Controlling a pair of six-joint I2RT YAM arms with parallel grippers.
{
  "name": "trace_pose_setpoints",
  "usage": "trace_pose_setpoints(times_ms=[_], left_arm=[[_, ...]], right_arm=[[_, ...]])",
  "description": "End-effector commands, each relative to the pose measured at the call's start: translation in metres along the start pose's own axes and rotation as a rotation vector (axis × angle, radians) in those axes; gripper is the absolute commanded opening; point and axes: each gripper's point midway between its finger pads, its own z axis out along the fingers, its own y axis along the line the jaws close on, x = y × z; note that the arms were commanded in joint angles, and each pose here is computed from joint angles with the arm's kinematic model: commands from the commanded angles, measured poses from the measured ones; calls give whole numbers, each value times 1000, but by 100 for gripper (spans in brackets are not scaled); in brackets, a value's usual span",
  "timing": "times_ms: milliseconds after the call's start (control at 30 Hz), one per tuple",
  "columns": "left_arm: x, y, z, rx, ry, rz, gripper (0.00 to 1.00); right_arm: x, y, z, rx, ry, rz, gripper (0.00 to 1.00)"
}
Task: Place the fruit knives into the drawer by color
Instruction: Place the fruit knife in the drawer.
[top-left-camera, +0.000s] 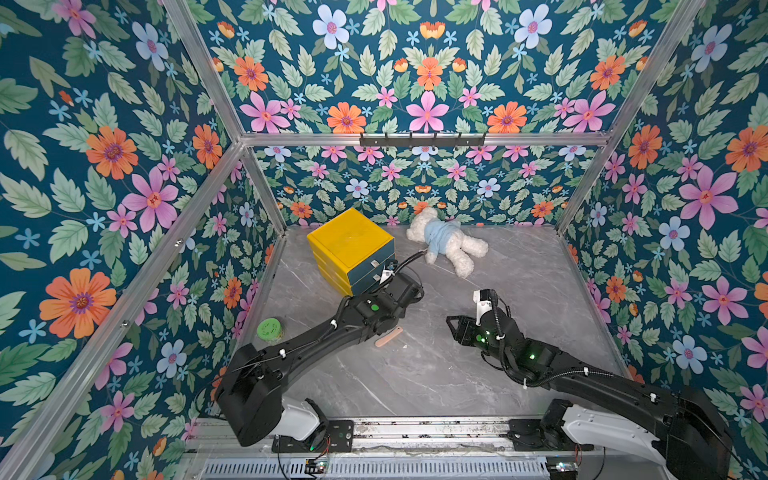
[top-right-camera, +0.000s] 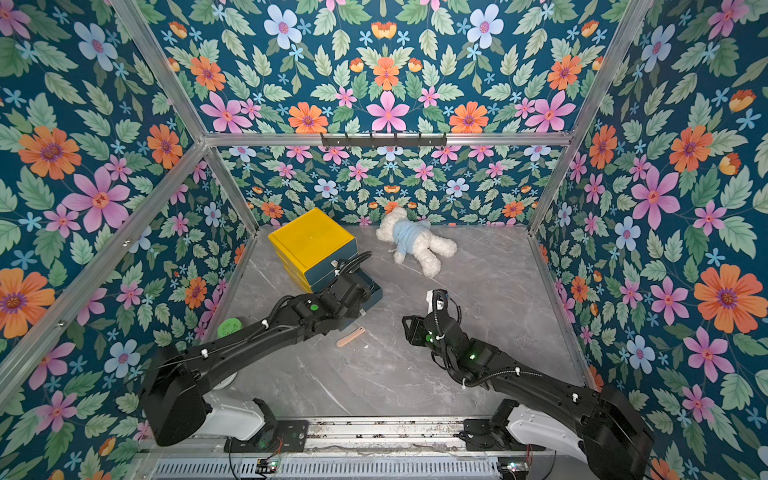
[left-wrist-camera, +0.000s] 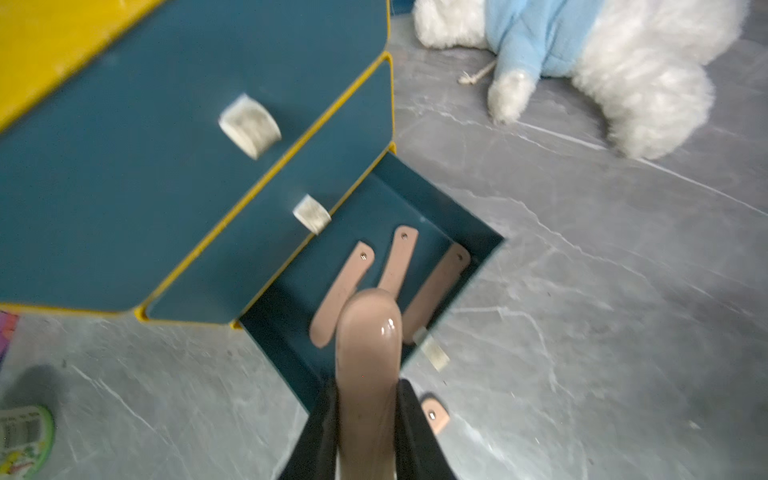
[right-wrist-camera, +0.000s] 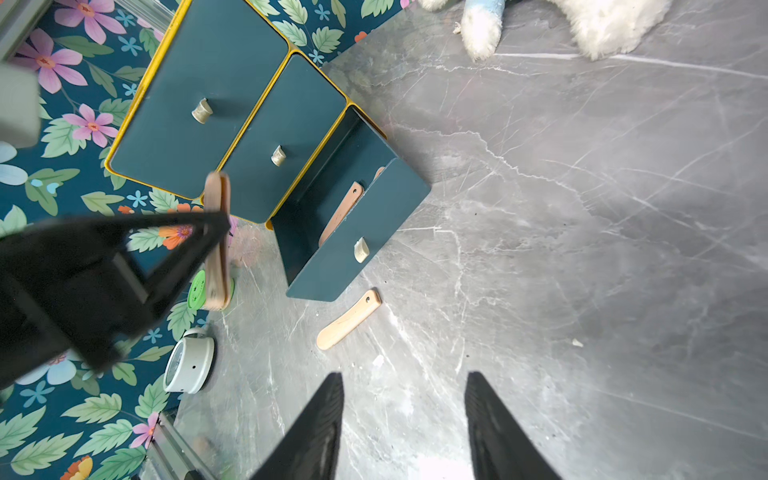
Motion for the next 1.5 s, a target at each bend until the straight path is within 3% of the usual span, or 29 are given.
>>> trace_pose_setpoints(times_ms=[0,367,633,833,1100,1300,1467], left_arm=[[-24,5,12,-85,-67,58,14],[-11,2,82,-145,34,77,15],[1,-6,92,-102,72,75,47],[-11,-13,70,8,37,11,64],[-29,-22,2,265,-69,-147,82],[-2,-12,-40,387,-107,-242,94],[35,10,-51,395,-103,-317,97]], right_arm=[[-4,1,-2,-4,-22,23,50],[2,-1,-1,-25,-11,32,50],[6,1,2,-39,4,32,52],[7,5,7,-49,17,30,53],[14,14,21,-77,59,13,52],[33,39,51,-160,143,-27,44],[49,54,88,-219,180,2,27]])
